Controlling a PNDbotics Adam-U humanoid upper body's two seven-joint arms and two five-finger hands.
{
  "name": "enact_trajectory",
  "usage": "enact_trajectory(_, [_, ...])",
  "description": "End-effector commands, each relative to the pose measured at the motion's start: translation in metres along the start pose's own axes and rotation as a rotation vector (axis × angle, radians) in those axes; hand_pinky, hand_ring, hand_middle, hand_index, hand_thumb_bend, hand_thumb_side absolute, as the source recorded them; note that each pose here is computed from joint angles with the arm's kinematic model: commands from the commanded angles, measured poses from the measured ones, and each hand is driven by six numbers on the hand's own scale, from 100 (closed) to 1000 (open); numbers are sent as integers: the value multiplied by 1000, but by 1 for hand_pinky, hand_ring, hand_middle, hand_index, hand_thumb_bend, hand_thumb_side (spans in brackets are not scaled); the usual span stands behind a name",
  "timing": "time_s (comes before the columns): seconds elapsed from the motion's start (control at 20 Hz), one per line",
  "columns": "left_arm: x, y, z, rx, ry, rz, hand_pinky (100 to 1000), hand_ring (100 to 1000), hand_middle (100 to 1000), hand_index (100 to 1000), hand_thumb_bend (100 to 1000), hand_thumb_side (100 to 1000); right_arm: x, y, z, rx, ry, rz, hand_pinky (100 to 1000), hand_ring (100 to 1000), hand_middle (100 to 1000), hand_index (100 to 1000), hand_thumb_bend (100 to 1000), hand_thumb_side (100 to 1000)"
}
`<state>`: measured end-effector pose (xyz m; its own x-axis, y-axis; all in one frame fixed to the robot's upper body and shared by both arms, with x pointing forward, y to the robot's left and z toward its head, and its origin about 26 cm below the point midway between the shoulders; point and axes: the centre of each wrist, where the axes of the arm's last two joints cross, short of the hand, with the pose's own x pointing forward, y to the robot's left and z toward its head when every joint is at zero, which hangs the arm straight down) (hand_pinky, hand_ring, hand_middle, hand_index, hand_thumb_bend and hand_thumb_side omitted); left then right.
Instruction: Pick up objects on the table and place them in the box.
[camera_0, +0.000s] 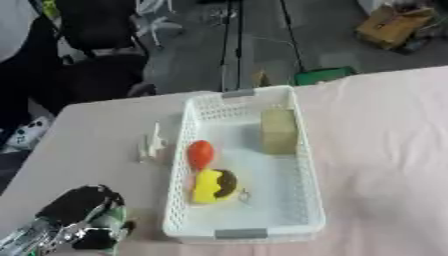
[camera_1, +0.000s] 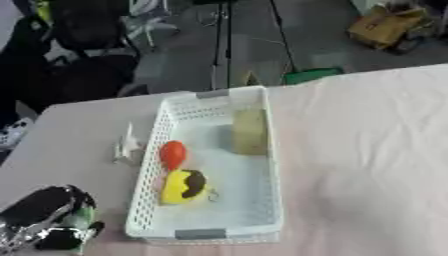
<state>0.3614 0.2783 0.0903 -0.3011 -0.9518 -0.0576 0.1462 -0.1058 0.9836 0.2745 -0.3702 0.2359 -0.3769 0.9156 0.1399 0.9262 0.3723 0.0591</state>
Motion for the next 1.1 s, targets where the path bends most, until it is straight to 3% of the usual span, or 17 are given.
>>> enact_trajectory(0.05, [-11, 11, 3, 21, 23, -54, 119, 370, 452, 703, 575, 370, 3, -1, -9, -19, -23, -13, 853, 932, 830, 791, 100, 1000])
enact_trajectory(0.55, [-15, 19, 5, 49, 46, -92, 100, 341, 423, 596, 479, 290, 3, -1, -9, -18, -24, -14, 852, 932, 829, 791, 100, 1000])
enact_trajectory(0.9, [-20, 28, 8, 69, 70, -120, 100, 325, 408, 568, 435, 294, 4, 0, -9, -16, -27, -16, 852, 932, 830, 791, 100, 1000])
enact_trajectory(1.1, [-23, 42, 16, 61, 83, -130, 100, 324, 409, 557, 431, 294, 3, -1, -9, -12, -30, -15, 852, 932, 830, 791, 100, 1000])
